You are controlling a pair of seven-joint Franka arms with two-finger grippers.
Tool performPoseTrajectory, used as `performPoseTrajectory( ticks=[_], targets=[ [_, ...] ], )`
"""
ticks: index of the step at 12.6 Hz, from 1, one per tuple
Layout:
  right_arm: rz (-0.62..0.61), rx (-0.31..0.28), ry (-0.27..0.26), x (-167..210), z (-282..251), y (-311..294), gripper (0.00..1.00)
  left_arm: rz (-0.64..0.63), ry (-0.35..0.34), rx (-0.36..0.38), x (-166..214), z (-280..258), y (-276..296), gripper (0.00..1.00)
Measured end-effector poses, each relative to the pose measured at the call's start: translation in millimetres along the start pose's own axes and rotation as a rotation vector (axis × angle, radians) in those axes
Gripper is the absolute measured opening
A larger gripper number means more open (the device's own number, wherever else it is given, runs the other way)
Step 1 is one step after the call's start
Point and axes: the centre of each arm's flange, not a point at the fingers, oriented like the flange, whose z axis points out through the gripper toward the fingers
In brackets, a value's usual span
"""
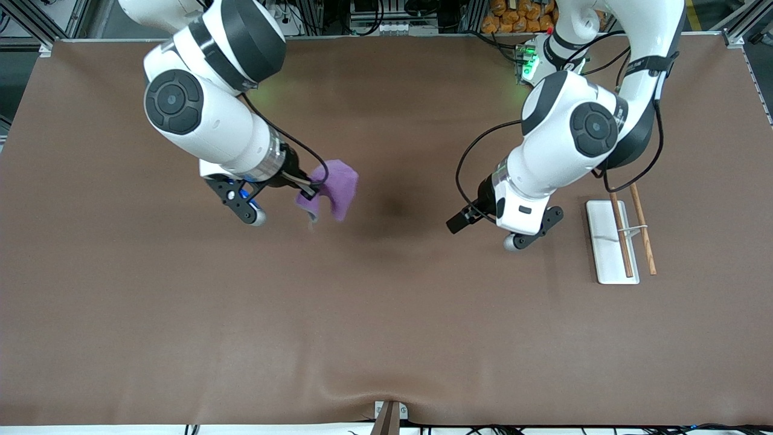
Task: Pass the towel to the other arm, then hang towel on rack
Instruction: 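Carry the towel to the middle while the left gripper grasps it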
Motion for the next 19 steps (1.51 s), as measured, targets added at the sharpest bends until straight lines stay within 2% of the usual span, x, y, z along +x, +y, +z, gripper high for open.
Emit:
performPoseTrajectory(
  ticks=[2, 6, 8, 11, 12, 13, 16, 17, 19],
  targets=[
    [0.118, 0.103, -0.054, -5.9, 2.0, -15.6, 0.02, -0.034, -0.025, -0.053, 9.8, 4.1, 8.6, 1.0],
    [0.277, 0.25, -0.08, -44.6, 29.9, -47.4, 0.02, -0.138, -0.086, -0.199, 29.7, 19.6, 23.9, 1.0],
    [0.351, 0.327, -0.092, -64.6, 47.8, -62.0, 0.02, -0.171, -0.111, -0.241, 39.1, 23.4, 31.4, 1.0],
    [0.392, 0.369, -0.101, -73.7, 63.3, -70.4, 0.02, -0.206, -0.126, -0.267, 55.6, 26.4, 32.6, 0.98],
    [0.41, 0.389, -0.104, -72.5, 63.1, -72.3, 0.02, -0.213, -0.123, -0.269, 62.7, 23.8, 29.3, 0.92],
    [0.425, 0.41, -0.107, -71.8, 62.2, -74.0, 0.02, -0.215, -0.124, -0.267, 67.8, 21.8, 26.3, 0.91],
    [0.426, 0.419, -0.111, -77.9, 63.7, -75.0, 0.02, -0.186, -0.132, -0.255, 68.7, 24.1, 24.2, 0.56],
    [0.426, 0.419, -0.111, -78.6, 63.9, -75.1, 0.02, -0.188, -0.144, -0.256, 68.7, 26.2, 23.8, 0.56],
    [0.428, 0.42, -0.111, -78.2, 63.7, -75.1, 0.02, -0.228, -0.21, -0.266, 74.3, 34.8, 19.2, 0.56]
  ],
)
